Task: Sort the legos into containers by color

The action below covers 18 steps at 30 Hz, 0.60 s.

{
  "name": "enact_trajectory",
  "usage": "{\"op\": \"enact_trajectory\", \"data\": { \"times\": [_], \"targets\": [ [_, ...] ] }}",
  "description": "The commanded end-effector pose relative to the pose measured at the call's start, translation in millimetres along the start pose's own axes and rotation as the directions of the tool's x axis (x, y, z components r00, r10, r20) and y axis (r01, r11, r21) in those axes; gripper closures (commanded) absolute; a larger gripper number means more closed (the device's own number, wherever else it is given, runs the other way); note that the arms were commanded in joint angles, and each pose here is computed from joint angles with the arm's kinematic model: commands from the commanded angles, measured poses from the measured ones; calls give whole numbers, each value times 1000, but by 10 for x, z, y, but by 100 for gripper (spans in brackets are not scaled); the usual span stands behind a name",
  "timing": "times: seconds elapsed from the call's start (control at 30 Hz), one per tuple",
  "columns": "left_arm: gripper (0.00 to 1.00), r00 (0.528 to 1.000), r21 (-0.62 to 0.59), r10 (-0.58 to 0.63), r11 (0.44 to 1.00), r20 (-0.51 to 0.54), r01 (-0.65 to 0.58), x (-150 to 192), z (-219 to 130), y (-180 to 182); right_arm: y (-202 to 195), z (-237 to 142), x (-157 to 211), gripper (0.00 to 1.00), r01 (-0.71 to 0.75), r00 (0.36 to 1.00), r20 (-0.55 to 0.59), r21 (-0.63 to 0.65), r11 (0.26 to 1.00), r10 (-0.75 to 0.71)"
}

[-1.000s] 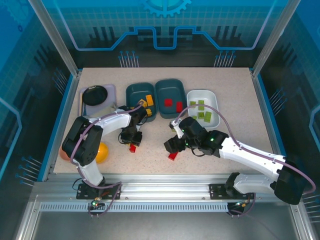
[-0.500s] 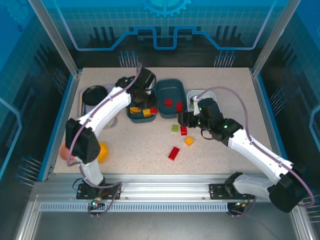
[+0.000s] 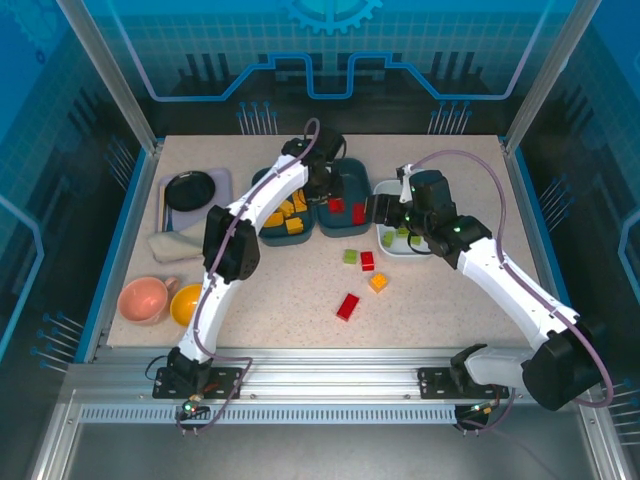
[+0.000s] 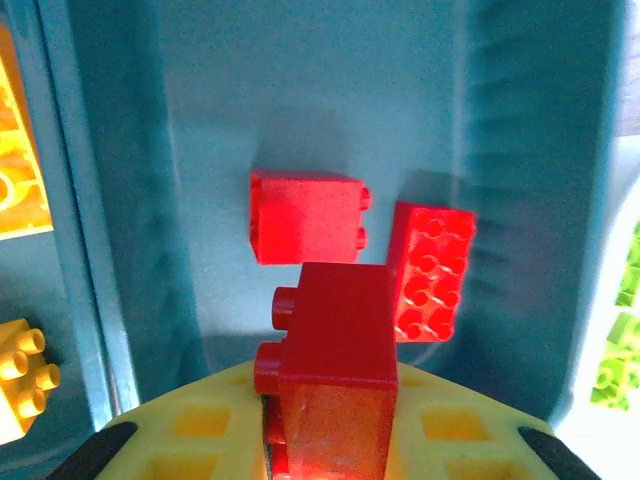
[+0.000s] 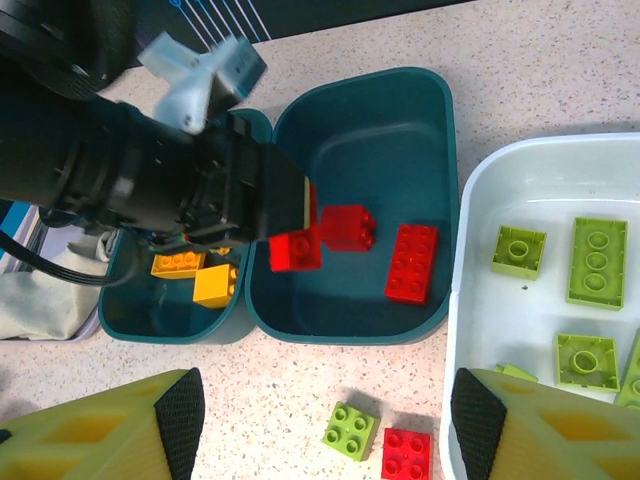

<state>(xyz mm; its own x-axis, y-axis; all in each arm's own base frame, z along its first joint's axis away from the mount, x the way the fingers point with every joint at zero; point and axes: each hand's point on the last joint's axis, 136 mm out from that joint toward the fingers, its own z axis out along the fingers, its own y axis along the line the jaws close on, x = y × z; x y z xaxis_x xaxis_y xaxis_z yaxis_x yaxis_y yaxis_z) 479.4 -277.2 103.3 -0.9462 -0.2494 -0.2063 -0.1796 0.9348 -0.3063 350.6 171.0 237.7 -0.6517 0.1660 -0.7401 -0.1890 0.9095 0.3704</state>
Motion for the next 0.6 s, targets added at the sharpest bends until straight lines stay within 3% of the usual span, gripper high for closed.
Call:
{"op": "enact_trajectory", "data": {
  "times": [0.0, 0.13, 0.2, 0.3, 0.47, 0.57],
  "targets": [
    [90, 998, -43, -57, 997, -9, 57, 97, -13, -3, -66, -62, 33, 31, -37, 999, 4, 2, 999, 37],
    [87, 995, -52, -98, 994, -27, 97, 188, 96, 1, -127, -54, 137, 31, -44, 999, -18, 14, 999, 44],
    [73, 992, -48, -116, 992, -40, 114, 212, 158, -10, -144, -41, 183, 31, -49, 998, -32, 16, 999, 49],
    [61, 989, -52, -138, 989, -56, 135, 240, 178, -9, -163, -33, 239, 31, -49, 997, -57, 25, 998, 50],
    [41, 989, -13, -145, 989, -18, 145, 170, -113, -105, -227, -72, 335, 30, -21, 996, -91, 52, 998, 26],
    [38, 991, 35, -132, 991, 8, 132, 175, -392, -234, -279, -141, 378, 30, 2, 994, -107, 78, 997, 6]
  ]
}}
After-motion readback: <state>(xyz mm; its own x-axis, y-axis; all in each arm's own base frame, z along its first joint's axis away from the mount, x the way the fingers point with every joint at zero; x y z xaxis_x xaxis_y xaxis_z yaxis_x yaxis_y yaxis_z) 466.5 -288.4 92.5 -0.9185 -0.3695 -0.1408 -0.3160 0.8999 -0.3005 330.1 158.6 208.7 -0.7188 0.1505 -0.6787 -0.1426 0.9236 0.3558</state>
